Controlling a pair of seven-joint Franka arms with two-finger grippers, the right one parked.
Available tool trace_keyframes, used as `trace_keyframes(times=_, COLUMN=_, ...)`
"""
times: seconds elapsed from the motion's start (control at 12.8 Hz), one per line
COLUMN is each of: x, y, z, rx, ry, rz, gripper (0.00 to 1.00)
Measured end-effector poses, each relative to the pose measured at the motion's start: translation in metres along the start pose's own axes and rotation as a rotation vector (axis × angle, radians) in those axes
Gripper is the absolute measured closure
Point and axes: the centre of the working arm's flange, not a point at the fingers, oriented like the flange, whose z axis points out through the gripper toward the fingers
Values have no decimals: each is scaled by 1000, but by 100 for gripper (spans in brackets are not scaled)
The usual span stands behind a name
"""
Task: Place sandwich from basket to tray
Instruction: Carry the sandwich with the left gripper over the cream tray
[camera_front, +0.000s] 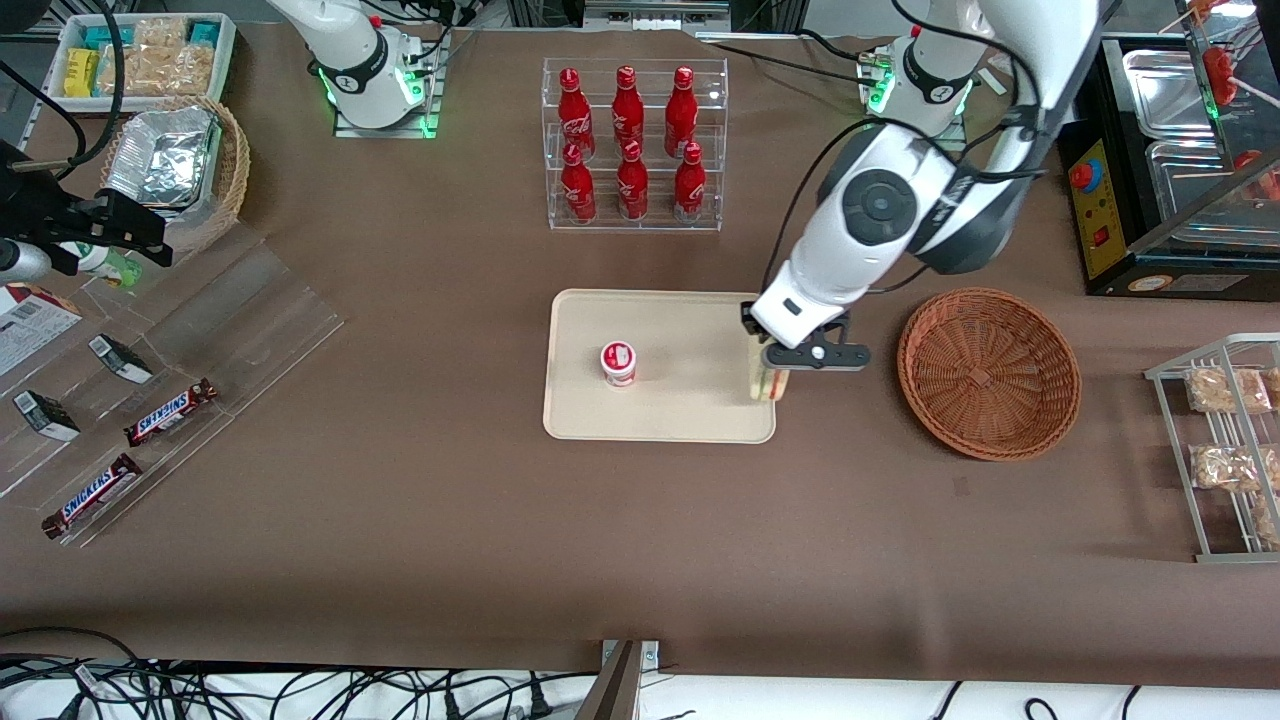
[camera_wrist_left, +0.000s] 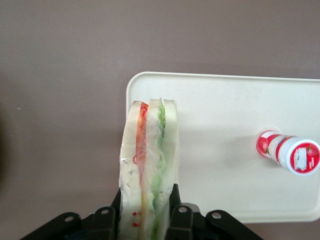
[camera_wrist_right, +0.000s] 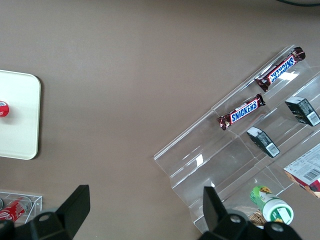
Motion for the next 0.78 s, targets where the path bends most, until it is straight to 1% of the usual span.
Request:
trace_keyframes(times=0.08, x=-10, y=6, z=12, rx=2, ry=26, rz=-4, gripper=64)
trace_keyframes(times=0.31, x=-37, y=13, z=45, rx=9, ry=134, rz=-24, gripper=64)
trace_keyframes(times=0.39, x=-45, y=12, z=54, rx=13, ry=163, rz=-29, gripper=64)
trace_keyframes(times=0.78, x=-61, y=14, z=85, rx=60, ry=269, rz=-47, gripper=64)
